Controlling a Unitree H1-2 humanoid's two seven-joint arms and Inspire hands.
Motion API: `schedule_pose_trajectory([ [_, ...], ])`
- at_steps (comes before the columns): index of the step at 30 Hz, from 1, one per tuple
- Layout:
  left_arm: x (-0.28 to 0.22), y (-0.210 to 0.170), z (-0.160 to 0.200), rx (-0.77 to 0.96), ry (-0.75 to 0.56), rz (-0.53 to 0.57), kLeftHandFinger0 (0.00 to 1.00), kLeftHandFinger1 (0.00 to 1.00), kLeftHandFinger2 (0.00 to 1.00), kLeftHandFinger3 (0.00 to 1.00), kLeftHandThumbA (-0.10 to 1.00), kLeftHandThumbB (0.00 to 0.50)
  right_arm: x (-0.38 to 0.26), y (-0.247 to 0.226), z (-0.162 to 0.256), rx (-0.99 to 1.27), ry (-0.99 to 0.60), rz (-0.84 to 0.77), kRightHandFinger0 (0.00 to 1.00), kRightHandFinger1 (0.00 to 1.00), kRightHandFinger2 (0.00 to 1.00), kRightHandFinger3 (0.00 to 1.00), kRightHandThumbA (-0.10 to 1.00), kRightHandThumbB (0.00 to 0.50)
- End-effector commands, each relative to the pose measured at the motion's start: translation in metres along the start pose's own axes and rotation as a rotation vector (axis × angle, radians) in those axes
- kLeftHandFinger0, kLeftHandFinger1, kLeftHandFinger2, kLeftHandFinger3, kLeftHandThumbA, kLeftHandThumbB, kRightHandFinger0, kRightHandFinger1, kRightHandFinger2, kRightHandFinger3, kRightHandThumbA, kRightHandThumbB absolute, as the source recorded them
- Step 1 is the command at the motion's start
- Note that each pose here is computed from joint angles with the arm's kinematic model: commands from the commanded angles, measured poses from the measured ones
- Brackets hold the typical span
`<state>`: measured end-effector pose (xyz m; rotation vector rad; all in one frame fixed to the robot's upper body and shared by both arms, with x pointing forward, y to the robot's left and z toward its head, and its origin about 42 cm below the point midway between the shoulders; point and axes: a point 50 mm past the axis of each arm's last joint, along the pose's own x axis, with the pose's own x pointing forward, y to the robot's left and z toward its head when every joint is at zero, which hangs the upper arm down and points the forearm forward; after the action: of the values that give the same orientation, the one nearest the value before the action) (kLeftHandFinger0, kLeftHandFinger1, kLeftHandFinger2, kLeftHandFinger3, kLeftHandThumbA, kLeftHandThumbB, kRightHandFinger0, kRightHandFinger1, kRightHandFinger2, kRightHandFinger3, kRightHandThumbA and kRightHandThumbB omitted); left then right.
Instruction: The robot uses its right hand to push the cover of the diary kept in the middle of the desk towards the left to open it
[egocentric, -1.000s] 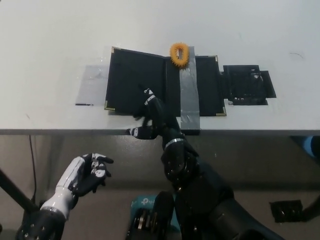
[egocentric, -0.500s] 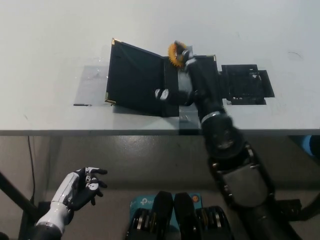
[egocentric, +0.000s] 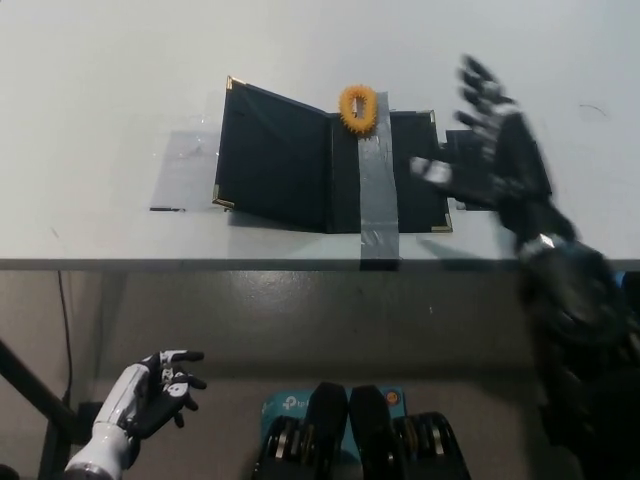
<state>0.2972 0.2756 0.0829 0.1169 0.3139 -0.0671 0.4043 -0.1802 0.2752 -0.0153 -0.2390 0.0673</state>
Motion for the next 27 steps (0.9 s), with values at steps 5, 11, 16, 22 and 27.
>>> schedule_pose_trajectory([
  [5,-0.012,0.022,0.013,-0.039,-0.129,0.093,0.25,0.32,0.41,0.56,0.16,0.318,-0.100,-0.100,-0.021,0.076,-0.069,-0.227,0.89,0.97,0.99,1.00,1.00,0.192],
  [11,-0.012,0.025,0.013,-0.038,-0.138,0.106,0.23,0.31,0.38,0.55,0.16,0.331,-0.132,-0.125,-0.056,0.056,-0.037,-0.326,0.82,0.93,0.95,0.99,1.00,0.186],
  [16,-0.010,0.028,0.016,-0.020,-0.144,0.113,0.24,0.32,0.40,0.57,0.18,0.330,-0.166,-0.141,-0.097,0.021,0.019,-0.418,0.87,0.96,0.97,1.00,1.00,0.099],
  [22,-0.010,0.028,0.015,-0.033,-0.142,0.116,0.24,0.32,0.40,0.56,0.21,0.361,-0.196,-0.144,-0.134,0.035,0.111,-0.495,0.86,0.97,1.00,1.00,1.00,0.082],
  [27,-0.009,0.029,0.019,-0.030,-0.153,0.113,0.22,0.31,0.39,0.56,0.23,0.363,-0.210,-0.145,-0.158,0.007,0.182,-0.527,0.85,0.95,0.98,1.00,1.00,0.086],
])
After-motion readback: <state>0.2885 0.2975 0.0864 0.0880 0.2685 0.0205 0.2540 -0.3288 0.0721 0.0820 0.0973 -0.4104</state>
